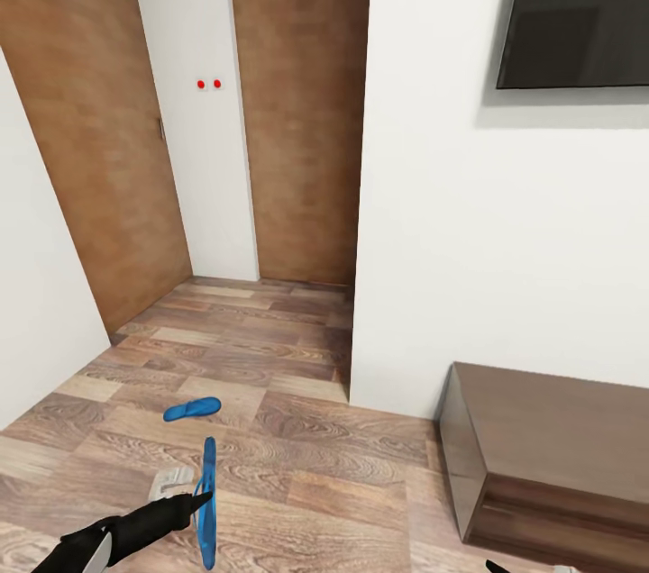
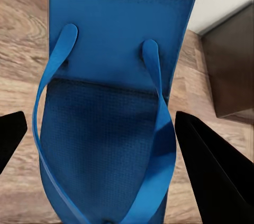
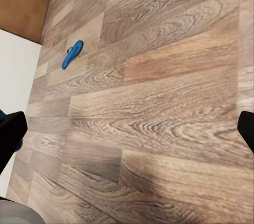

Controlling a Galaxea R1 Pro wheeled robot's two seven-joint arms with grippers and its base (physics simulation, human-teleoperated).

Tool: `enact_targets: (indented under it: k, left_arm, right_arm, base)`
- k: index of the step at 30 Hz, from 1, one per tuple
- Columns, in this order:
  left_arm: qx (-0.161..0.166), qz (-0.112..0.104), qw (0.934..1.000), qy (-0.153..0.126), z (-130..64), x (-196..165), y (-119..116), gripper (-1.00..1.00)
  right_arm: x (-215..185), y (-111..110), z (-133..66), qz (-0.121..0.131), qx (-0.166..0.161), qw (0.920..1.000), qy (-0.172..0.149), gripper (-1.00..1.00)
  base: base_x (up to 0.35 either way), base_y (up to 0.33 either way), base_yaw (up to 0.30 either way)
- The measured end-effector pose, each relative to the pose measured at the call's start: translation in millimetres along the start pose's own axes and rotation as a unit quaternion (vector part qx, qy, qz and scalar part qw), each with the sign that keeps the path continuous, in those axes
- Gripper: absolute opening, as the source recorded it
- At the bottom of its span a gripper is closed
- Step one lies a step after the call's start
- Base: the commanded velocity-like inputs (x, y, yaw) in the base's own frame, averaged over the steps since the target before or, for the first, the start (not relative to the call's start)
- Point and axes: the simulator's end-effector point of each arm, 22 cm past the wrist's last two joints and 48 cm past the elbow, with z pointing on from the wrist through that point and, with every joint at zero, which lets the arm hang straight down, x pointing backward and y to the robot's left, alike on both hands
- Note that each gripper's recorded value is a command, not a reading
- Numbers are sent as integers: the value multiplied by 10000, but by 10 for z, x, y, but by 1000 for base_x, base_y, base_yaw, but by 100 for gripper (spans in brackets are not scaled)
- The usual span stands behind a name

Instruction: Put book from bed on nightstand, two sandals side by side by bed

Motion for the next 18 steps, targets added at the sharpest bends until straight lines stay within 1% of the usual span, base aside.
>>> enact_targets:
  k: [1,2,5,7,12,18]
  left_arm:
    - [1,-31,10000,46,-6,35,-8,-100]
    - [-68,-32,9999,139,-30,130,54,-100]
    - [-310,60,9995,99,-106,239,242,-100]
    - [-378,146,9992,28,-126,297,292,-100]
    - [-388,172,9991,-17,-130,325,300,-100]
    - [-392,163,9991,-18,-121,337,293,-100]
  right_arm:
    - [-12,17,-6,1,0,10000,2,100]
    - [-10,17,-5,2,0,10000,4,100]
    - [-9,15,-5,3,4,10000,4,100]
    - [6,4,-9,19,16,10000,12,100]
    - [83,-43,-24,110,65,9999,66,100]
    - [102,-50,-24,126,74,9999,85,100]
  base:
    - [0,0,0]
    - [0,0,0]
    - [0,0,0]
    - [0,0,0]
    - [0,0,0]
    - [0,0,0]
